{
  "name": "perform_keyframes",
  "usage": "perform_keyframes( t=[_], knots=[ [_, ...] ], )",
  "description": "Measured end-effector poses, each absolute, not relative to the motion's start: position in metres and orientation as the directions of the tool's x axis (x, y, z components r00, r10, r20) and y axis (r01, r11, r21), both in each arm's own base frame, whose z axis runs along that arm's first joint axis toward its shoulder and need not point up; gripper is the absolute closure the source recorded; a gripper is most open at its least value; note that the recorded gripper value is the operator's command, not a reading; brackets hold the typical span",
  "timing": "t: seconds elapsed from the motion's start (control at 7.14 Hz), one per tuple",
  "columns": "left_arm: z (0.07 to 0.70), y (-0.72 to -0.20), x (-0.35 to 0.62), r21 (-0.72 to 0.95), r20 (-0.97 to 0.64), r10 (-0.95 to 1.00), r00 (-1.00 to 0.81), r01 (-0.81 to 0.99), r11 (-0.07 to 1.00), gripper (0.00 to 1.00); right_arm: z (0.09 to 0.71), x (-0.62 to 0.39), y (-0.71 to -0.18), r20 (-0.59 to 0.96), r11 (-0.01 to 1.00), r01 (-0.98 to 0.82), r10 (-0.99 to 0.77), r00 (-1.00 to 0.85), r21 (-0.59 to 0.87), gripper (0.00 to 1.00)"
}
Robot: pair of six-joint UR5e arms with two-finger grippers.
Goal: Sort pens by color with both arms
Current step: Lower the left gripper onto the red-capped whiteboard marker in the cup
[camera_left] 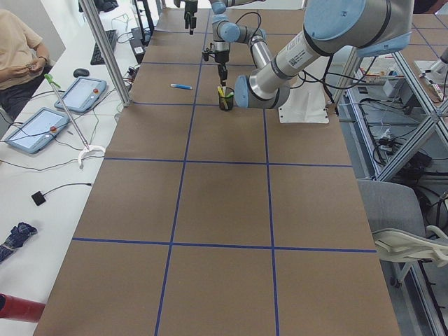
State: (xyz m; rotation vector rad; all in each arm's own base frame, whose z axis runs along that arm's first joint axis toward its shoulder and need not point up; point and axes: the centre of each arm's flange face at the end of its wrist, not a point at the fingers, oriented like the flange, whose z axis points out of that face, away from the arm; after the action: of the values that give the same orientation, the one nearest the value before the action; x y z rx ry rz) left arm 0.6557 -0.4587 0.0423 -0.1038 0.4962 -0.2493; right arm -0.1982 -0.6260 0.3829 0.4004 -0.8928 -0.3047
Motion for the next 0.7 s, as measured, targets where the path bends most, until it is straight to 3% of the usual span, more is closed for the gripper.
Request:
perform_keyframes(
  t=[0.7],
  knots=[
    [0.0458, -0.458, 0.6539, -0.165, -0.444, -0.265, 0.856, 0.213, 0.963, 0.61, 0.3829, -0.1982, -0.626, 0.69, 0.885, 0.089, -0.415, 0.593, 0.457, 0.01]
  ],
)
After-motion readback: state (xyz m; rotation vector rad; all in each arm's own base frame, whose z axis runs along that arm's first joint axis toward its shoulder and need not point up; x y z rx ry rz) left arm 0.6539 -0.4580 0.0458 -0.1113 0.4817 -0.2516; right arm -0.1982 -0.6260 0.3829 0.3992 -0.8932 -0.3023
